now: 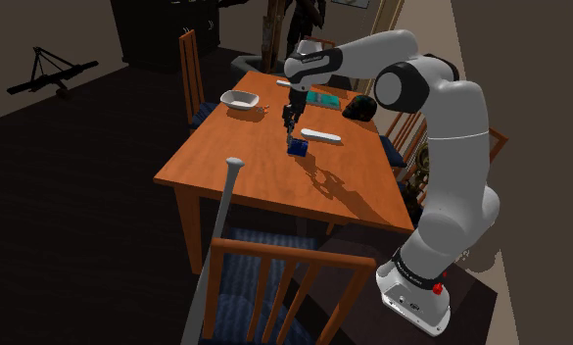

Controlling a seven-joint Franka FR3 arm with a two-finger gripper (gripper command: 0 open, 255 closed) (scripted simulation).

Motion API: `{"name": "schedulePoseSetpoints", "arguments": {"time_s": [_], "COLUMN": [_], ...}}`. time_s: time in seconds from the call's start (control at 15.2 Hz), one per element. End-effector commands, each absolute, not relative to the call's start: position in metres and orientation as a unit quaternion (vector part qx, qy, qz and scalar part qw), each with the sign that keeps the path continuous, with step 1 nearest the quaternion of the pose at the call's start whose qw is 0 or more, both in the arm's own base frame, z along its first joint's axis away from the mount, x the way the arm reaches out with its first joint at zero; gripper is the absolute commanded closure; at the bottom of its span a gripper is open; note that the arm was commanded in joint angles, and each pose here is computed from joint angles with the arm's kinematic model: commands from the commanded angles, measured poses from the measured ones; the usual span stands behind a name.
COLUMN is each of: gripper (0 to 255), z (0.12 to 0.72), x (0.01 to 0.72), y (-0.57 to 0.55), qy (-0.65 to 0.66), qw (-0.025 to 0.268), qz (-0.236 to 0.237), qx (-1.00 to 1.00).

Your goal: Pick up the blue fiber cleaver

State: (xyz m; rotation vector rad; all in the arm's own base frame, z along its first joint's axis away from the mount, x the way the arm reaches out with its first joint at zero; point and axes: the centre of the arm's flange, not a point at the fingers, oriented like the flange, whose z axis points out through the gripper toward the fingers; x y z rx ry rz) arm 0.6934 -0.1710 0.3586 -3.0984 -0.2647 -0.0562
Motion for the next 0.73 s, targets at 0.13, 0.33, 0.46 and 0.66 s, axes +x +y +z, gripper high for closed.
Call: {"name": "schedulePoseSetpoints", "arguments": {"time_s": [0.13, 0.33, 0.46, 0.66], "gripper": [255, 255, 255, 255], "z": [0.358, 0.357, 0.363, 0.379], "x": [0.693, 0.693, 0.693, 0.693], "y": [-0.171, -0.172, -0.172, -0.172], "qy": [-0.085, -0.085, -0.085, -0.085], "qw": [0.016, 0.016, 0.016, 0.016], "qz": [-0.017, -0.017, -0.017, -0.017], "qx": [-0.996, -0.996, -0.996, -0.996]}}
